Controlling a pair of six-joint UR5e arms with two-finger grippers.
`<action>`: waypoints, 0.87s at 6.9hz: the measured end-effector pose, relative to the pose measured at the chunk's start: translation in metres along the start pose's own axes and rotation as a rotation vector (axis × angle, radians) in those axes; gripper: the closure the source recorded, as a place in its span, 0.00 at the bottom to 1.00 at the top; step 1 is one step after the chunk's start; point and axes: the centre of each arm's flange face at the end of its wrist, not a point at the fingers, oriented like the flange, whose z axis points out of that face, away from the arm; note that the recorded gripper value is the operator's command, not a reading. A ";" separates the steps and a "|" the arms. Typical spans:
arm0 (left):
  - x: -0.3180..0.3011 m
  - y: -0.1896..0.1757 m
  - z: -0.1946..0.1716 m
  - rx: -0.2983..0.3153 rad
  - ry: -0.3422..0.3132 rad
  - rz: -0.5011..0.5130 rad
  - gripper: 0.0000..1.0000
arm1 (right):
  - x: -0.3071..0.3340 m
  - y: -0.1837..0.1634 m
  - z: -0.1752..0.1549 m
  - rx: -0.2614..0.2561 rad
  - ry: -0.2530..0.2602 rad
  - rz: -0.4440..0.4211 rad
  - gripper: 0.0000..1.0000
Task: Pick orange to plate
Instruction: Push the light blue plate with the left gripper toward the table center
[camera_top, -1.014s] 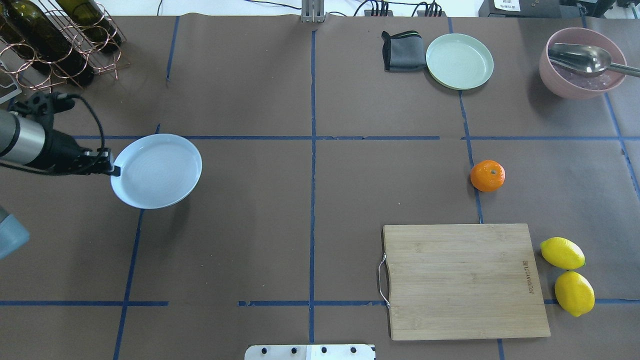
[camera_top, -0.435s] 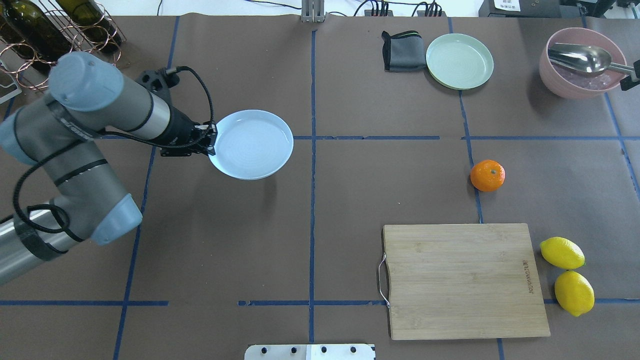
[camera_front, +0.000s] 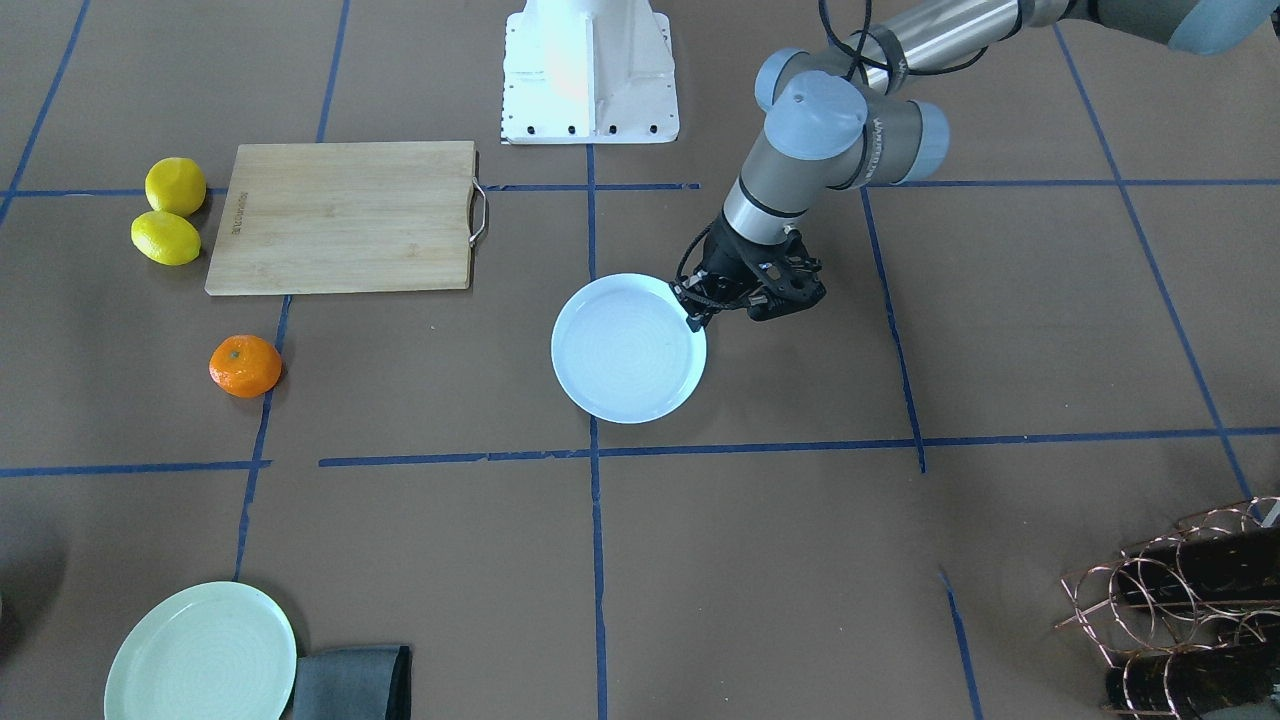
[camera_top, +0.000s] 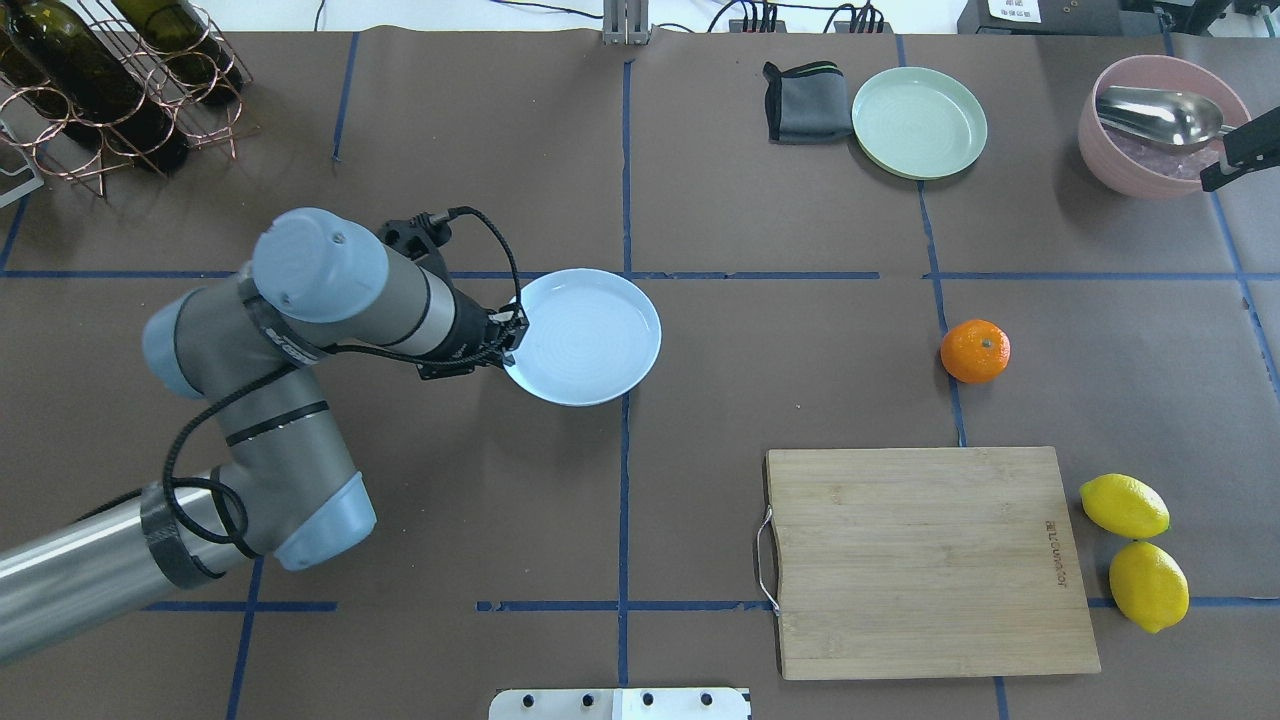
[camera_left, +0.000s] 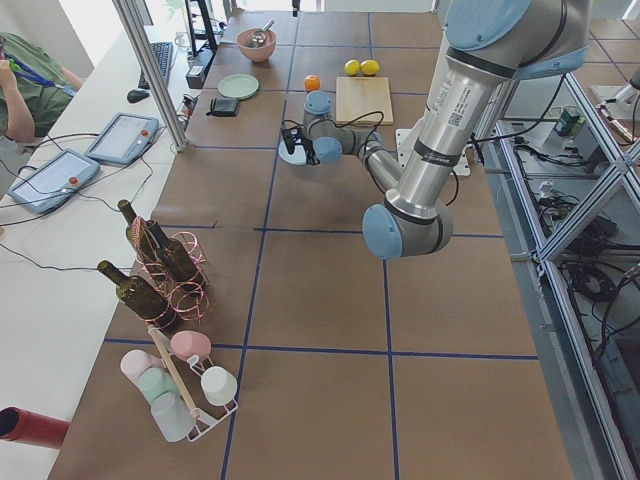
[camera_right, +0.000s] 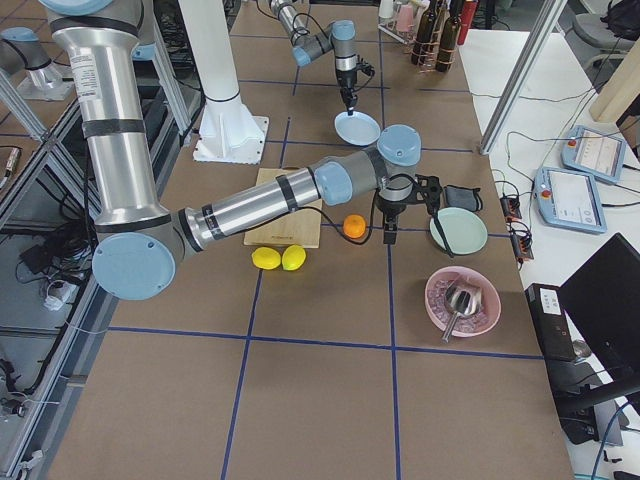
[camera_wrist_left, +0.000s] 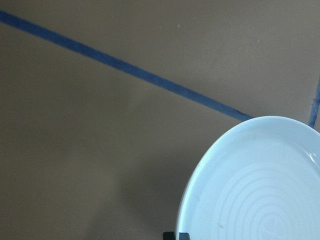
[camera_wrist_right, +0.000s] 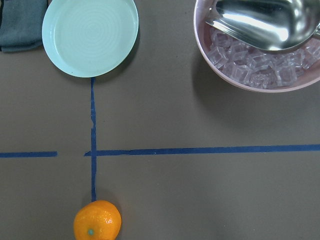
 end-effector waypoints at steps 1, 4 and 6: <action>0.006 0.012 0.011 0.006 -0.002 -0.015 0.69 | -0.005 0.002 0.003 -0.006 0.000 0.001 0.00; 0.006 0.017 0.013 0.011 0.005 0.010 0.00 | -0.023 0.008 0.018 -0.017 0.022 -0.002 0.00; 0.005 -0.019 -0.018 0.050 0.016 0.072 0.00 | -0.044 0.016 0.043 -0.006 0.051 -0.003 0.00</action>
